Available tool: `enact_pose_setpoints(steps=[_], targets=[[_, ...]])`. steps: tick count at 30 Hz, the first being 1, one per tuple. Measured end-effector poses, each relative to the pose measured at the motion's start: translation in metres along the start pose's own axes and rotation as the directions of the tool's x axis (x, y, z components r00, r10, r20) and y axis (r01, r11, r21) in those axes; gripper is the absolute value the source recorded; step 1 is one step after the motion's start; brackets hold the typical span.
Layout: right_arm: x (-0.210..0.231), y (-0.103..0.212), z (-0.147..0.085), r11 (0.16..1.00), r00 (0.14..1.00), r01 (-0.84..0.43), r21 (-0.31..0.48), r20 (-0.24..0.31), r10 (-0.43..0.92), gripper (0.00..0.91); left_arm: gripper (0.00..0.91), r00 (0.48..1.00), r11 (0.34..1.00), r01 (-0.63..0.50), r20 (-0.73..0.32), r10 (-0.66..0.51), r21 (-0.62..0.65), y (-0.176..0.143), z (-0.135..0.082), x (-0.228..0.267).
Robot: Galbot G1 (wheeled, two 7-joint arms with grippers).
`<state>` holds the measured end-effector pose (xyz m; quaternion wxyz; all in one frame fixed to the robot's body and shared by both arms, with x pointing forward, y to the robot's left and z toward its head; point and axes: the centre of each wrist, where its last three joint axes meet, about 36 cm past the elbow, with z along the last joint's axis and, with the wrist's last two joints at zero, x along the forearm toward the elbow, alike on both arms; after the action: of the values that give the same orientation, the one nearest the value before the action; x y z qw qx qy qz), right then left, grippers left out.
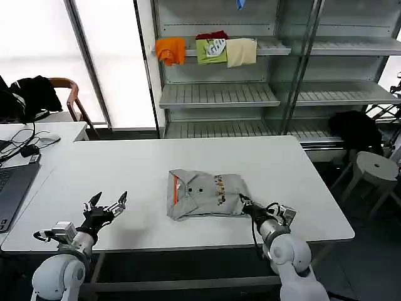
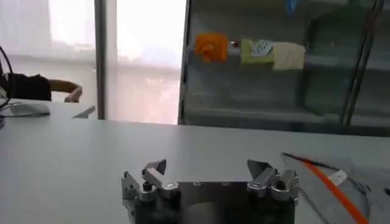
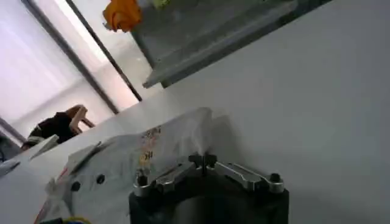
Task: Fold and organize the clothes.
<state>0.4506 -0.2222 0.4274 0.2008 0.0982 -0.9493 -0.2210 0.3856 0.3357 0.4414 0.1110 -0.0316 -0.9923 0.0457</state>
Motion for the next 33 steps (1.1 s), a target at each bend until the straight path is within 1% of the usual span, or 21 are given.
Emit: enact_pose_setpoints(steps=[3,6,9,13,18,22,26,29,33], targets=[[0.003,-0.003,-0.001,0.999,1.0,-0.009,0.039,0.011,0.008,0.907,0.907,1.0,1.0,0.0,0.0,0.0,0.0,0.0,0.0,0.002],[0.009,0.0,-0.001,0.994,0.999,-0.023,0.11,0.03,0.02,0.907,0.907,1.0,1.0,-0.005,0.007,0.005,-0.003,-0.001,-0.001,0.003],[0.019,0.002,-0.005,0.98,0.997,-0.049,0.194,0.06,0.038,0.907,0.907,1.0,1.0,-0.02,0.019,0.02,-0.011,-0.005,-0.004,0.005],[0.038,0.004,-0.015,0.949,0.992,-0.097,0.299,0.111,0.067,0.907,0.907,0.997,0.998,-0.049,0.054,0.05,-0.027,-0.013,-0.014,0.006],[0.061,-0.005,-0.024,0.891,0.976,-0.189,0.414,0.178,0.125,0.907,0.907,0.994,0.996,-0.073,0.081,0.077,-0.044,-0.018,-0.021,0.007],[0.076,-0.019,-0.028,0.837,0.959,-0.267,0.477,0.218,0.181,0.907,0.907,0.993,0.996,-0.075,0.084,0.079,-0.046,-0.018,-0.023,0.008],[0.089,-0.031,-0.03,0.784,0.94,-0.332,0.524,0.255,0.228,0.907,0.907,0.993,0.996,-0.082,0.086,0.085,-0.033,-0.021,-0.029,0.007],[0.096,-0.035,-0.033,0.75,0.927,-0.367,0.551,0.28,0.248,0.907,0.907,0.993,0.996,-0.085,0.079,0.087,-0.022,-0.024,-0.03,0.006],[0.104,-0.036,-0.034,0.711,0.918,-0.391,0.585,0.3,0.259,0.907,0.907,0.994,0.996,-0.088,0.068,0.089,-0.017,-0.026,-0.03,0.007]])
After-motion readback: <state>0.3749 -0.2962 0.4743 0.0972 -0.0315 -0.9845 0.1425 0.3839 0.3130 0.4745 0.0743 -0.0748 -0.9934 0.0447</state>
